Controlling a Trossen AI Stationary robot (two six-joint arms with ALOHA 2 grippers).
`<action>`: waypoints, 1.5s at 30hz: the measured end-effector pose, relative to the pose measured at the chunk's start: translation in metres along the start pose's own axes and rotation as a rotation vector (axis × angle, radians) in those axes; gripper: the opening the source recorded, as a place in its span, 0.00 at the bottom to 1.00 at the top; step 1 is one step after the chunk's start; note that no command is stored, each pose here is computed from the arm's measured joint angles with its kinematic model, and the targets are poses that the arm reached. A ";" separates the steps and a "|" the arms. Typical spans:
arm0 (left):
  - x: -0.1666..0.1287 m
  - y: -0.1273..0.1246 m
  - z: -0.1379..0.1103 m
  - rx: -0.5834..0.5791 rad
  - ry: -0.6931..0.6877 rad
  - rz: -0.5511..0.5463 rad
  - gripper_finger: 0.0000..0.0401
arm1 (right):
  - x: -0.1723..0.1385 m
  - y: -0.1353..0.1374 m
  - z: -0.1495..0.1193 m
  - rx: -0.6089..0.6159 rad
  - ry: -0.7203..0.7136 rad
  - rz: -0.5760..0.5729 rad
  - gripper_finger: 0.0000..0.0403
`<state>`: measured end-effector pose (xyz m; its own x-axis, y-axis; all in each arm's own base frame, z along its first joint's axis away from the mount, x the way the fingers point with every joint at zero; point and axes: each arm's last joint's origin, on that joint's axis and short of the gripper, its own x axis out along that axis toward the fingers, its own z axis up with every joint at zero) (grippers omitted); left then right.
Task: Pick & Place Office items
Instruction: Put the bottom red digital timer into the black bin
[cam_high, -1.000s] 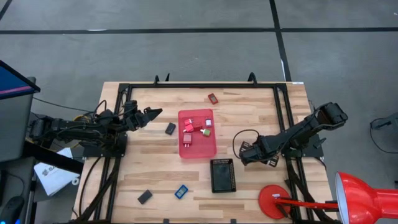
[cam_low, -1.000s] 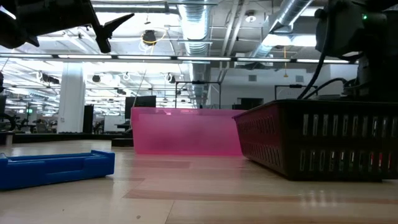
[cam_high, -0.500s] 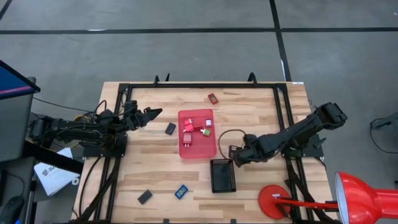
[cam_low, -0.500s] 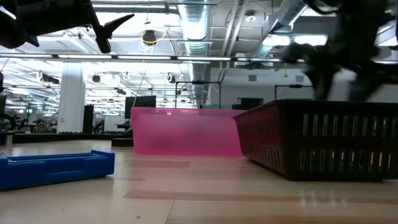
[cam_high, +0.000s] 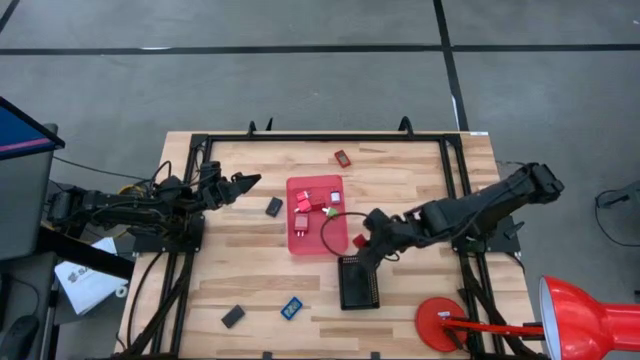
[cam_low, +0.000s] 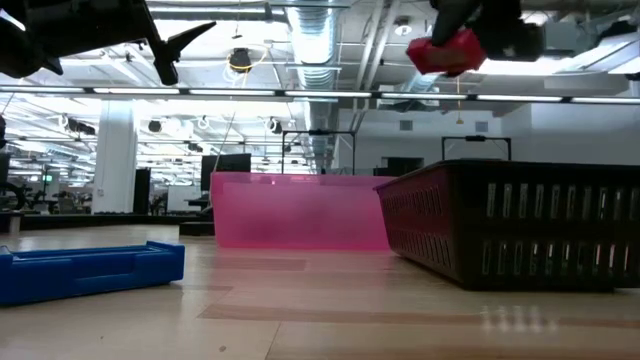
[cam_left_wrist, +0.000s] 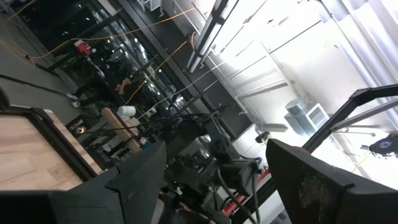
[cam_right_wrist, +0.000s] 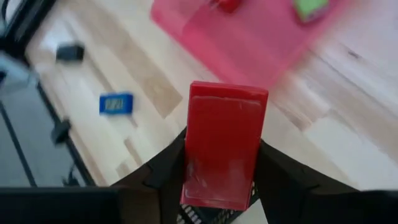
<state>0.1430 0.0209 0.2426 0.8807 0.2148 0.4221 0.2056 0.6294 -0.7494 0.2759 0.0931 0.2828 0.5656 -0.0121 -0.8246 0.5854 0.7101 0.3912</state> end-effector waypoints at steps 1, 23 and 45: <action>0.000 0.000 0.000 0.000 0.000 0.000 0.68 | 0.001 -0.001 0.002 -0.040 0.016 0.007 0.39; 0.003 -0.002 -0.001 0.075 0.034 -0.034 0.68 | 0.087 0.026 -0.005 -0.649 0.295 0.033 0.40; 0.003 -0.001 -0.001 0.080 0.037 -0.032 0.68 | 0.098 0.018 -0.018 -0.716 0.312 -0.005 0.40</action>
<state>0.1460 0.0200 0.2442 0.8898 0.1672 0.4246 0.2002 0.6931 -0.6925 0.3316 0.1178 0.2018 0.3126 0.1068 -0.9439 0.0098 0.9932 0.1156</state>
